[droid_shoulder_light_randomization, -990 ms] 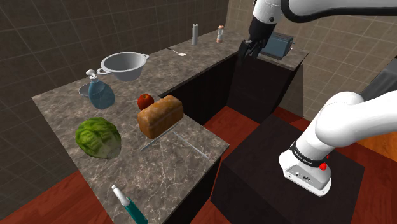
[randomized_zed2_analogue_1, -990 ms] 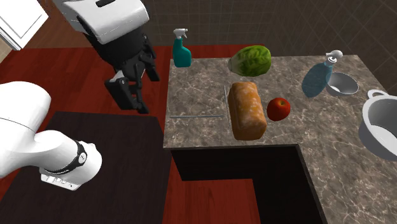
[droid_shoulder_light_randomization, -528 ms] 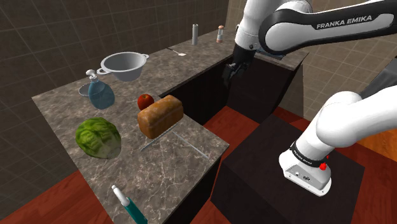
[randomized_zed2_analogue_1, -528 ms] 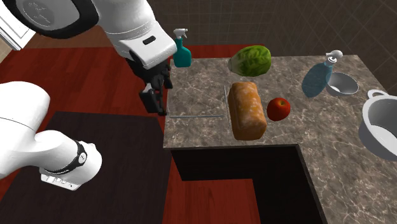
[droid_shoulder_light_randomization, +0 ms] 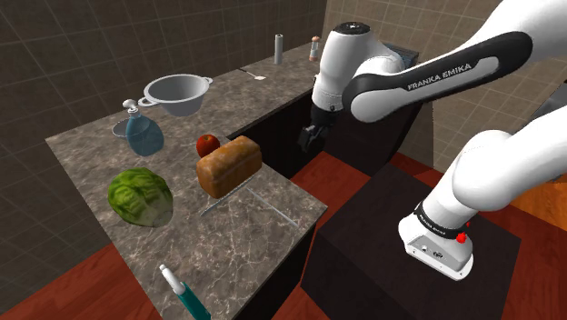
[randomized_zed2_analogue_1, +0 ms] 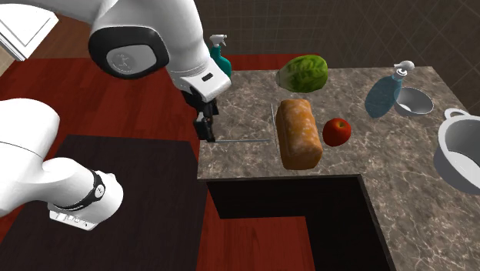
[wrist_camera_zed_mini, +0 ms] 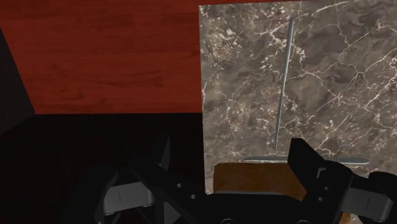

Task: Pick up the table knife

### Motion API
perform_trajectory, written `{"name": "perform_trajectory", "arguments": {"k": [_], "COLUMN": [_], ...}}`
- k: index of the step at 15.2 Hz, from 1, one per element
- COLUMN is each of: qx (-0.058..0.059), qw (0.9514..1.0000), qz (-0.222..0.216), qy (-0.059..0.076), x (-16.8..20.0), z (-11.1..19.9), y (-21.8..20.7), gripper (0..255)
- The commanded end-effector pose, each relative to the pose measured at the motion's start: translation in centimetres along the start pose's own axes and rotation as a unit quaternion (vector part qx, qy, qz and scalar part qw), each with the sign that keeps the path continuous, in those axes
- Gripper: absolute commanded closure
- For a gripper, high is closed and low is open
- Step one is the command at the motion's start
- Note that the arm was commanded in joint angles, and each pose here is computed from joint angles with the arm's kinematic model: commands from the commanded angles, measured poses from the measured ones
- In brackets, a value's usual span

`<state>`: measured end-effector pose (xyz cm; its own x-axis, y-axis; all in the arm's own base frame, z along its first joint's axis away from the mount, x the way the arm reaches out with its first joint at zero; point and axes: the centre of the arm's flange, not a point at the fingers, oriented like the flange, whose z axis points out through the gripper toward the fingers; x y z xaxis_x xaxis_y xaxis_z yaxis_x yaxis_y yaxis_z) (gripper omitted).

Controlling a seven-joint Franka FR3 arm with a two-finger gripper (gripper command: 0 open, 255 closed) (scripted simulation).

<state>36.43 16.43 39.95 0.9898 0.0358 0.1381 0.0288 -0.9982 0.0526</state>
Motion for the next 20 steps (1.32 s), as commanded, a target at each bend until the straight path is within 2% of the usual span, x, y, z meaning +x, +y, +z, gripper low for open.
{"name": "perform_trajectory", "arguments": {"k": [1,18,20], "qx": [0.002,0.011,0.011], "qw": [1.0,0.9991,0.9991], "qz": [-0.003,-0.034,-0.034], "qy": [-0.002,-0.023,-0.023], "x": [0.2,0.1,0.1], "z": [2.5,21.5,22.1], "y": [-1.4,-13.1,-13.2], "gripper": [0,0,0]}}
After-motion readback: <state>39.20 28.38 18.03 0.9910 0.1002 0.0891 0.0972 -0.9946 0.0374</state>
